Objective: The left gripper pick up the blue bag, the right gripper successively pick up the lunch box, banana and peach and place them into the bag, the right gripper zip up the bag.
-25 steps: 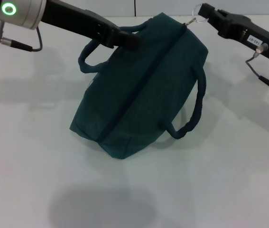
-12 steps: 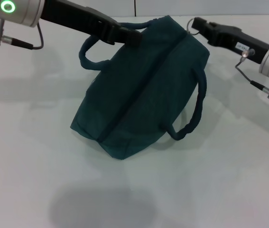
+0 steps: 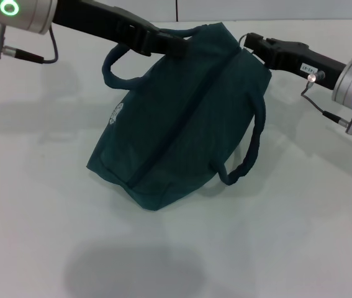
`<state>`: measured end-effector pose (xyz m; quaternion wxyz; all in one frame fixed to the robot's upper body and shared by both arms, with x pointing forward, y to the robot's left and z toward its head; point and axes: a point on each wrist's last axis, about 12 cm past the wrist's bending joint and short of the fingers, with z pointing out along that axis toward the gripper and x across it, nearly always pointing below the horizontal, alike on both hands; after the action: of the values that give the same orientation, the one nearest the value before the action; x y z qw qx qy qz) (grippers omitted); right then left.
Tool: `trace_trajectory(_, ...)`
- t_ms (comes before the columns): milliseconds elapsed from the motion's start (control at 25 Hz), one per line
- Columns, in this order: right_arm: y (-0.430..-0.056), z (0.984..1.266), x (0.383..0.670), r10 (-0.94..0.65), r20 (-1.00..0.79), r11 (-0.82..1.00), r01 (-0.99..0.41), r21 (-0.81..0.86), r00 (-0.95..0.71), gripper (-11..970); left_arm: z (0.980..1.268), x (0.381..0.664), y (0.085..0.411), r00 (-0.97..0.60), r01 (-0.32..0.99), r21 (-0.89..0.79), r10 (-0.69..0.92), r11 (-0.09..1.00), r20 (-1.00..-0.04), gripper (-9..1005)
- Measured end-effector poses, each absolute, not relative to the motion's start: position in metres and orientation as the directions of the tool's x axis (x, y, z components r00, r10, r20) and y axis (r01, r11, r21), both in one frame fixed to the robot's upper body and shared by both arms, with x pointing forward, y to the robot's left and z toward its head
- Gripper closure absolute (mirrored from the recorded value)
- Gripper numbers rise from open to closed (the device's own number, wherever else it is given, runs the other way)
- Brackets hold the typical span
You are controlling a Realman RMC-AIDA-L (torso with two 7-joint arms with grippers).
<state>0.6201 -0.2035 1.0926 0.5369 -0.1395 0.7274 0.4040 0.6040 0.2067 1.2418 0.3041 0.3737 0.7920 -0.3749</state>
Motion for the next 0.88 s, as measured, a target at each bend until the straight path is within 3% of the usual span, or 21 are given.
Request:
trace_trajectory(520, -0.221, 1.1, 0.605, 0.33, -0.899, 0.604, -0.668, 0.434, -0.287, 898, 1.237, 0.609, 0.222, -0.566, 0.786, -0.398, 0.293, 0.474, -0.77, 924)
trace_trajectory(760, -0.231, 1.098, 0.596, 0.338, -0.906, 0.602, -0.681, 0.417, -0.256, 686, 1.233, 0.611, 0.232, -0.547, 0.775, -0.38, 0.234, 0.504, -0.804, 910)
trace_trajectory(880, -0.237, 1.096, 0.593, 0.324, -0.917, 0.62, -0.68, 0.392, -0.232, 565, 1.233, 0.609, 0.242, -0.491, 0.791, -0.351, 0.175, 0.502, -0.854, 801)
